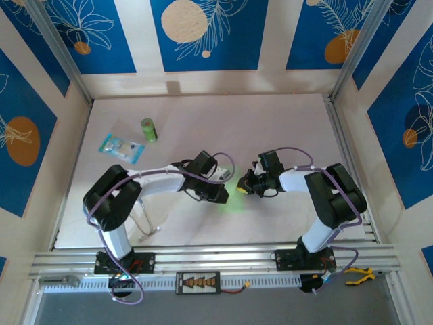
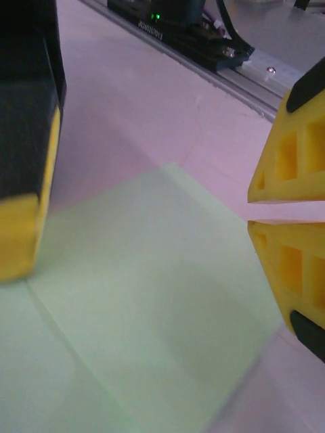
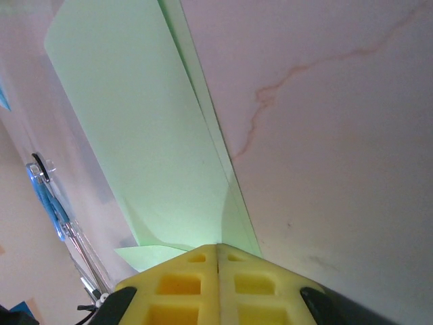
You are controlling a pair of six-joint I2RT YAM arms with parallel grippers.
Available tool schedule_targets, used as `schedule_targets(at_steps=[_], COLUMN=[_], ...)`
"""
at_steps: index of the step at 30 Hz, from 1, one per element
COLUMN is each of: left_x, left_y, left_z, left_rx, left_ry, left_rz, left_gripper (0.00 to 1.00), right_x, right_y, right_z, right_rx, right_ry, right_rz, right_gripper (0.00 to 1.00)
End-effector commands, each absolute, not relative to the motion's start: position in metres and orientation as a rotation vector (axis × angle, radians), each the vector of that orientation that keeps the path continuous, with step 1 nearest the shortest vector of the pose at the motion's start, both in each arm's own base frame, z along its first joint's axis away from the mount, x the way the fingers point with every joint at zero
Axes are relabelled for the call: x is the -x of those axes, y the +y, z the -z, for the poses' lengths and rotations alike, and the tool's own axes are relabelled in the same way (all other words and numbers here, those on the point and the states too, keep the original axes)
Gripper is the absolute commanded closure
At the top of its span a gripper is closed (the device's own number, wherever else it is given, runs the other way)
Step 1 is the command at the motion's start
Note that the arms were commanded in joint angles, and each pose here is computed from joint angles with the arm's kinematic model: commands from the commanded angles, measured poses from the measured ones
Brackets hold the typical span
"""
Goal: Fold a paper plane with a square sheet of paper (pick it up from the middle)
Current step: Fold the triangle a second time at the center of the table.
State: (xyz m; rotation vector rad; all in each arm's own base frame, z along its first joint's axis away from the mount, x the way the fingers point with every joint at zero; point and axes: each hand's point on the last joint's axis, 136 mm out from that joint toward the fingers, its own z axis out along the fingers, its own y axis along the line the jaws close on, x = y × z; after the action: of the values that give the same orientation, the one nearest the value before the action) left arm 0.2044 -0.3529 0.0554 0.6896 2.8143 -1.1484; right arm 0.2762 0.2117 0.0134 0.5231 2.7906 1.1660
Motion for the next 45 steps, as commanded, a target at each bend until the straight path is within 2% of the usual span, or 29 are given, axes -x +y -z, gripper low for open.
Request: schedule_targets(at_steps=[1,9,15,18,24,28,34,39,45], left_x=[-0.191,-0.172,-0.155,-0.157,-0.189,-0.219,-0.248,-0.254,-0.255], left_y=[-0.36,-0.331,-0.312,-0.311,-0.329,-0.333,-0.349,-0.346,-0.338], left_z=[-0.043,-0.01,-0.009,-0.025,-0.064,-0.07,-0.062,-0.04,-0.031], left_rx=[-0.725,-0.657,-0.593,-0.583,-0.58,-0.557,-0.602,-0.629,-0.636], left_ry=[2.868,3.001,3.027,2.967,2.816,2.789,2.802,2.851,2.856], left_rz=[1.209,1.087,1.089,1.109,1.182,1.153,1.081,0.991,0.938], left_gripper=[0.85,0.86,0.87,0.88,0.91,0.92,0.93,0.93,0.92], right_x=[-0.257,-0.254,-0.255,-0.257,-0.263,-0.269,-0.278,-0.279,-0.26], right_y=[0.194,0.193,0.193,0.195,0.204,0.211,0.224,0.227,0.219], right_z=[0.019,0.021,0.019,0.015,0.0,-0.012,-0.033,-0.05,-0.053], right_rx=[-0.639,-0.637,-0.613,-0.583,-0.483,-0.429,-0.323,-0.288,-0.341], right_ry=[2.912,2.924,2.924,2.921,2.876,2.848,2.788,2.742,2.766], right_rz=[-0.991,-0.981,-0.974,-0.982,-1.06,-1.108,-1.199,-1.211,-1.145], right_gripper=[1.0,1.0,1.0,1.0,1.0,0.99,0.94,0.89,0.85])
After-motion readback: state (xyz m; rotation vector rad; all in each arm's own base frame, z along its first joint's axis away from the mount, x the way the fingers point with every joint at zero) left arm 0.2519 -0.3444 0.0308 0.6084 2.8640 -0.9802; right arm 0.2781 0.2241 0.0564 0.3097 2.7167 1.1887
